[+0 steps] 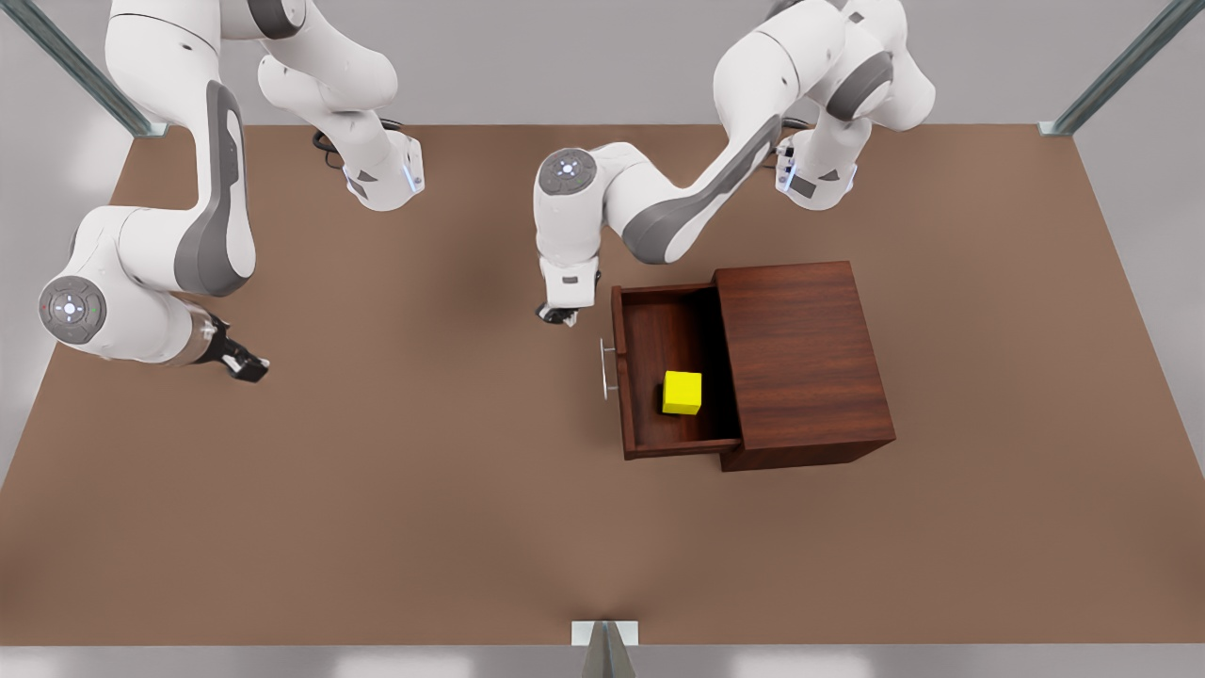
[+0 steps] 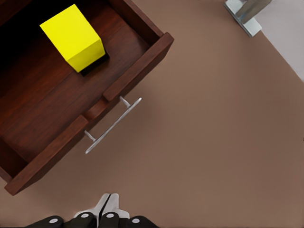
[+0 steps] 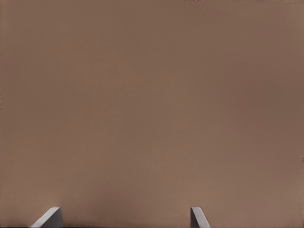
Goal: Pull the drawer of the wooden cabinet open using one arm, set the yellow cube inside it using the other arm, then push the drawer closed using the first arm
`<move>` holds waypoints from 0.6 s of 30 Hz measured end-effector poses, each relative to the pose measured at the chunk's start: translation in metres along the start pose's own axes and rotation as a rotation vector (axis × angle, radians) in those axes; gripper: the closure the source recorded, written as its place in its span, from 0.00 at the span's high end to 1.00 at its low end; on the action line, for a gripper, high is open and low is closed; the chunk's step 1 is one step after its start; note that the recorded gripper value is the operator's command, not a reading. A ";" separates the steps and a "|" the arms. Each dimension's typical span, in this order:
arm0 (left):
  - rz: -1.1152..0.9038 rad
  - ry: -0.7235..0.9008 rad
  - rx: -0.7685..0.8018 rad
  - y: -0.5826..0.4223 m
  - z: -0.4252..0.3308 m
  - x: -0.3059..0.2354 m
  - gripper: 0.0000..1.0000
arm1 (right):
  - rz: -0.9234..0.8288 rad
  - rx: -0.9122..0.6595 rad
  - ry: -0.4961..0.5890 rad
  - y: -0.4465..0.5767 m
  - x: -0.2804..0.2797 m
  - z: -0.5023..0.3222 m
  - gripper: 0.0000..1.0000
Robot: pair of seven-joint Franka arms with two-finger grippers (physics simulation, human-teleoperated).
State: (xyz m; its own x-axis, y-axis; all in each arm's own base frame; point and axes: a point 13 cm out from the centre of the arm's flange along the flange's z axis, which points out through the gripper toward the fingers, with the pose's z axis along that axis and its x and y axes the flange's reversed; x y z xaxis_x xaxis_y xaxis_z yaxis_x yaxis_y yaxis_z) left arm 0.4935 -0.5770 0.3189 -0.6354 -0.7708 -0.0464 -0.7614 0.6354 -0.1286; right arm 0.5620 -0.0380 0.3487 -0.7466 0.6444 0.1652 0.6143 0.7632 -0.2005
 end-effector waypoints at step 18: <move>-0.647 -0.014 0.036 -0.019 0.122 -0.008 0.00 | -0.379 0.006 0.008 -0.001 0.000 0.003 1.00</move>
State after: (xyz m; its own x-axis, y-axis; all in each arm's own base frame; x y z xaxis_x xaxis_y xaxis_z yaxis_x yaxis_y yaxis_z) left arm 0.5290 -0.5884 0.2010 -0.0472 -0.9981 0.0389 -0.9849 0.0400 -0.1682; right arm 0.5607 -0.0384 0.3461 -0.9185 0.3171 0.2361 0.2936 0.9471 -0.1298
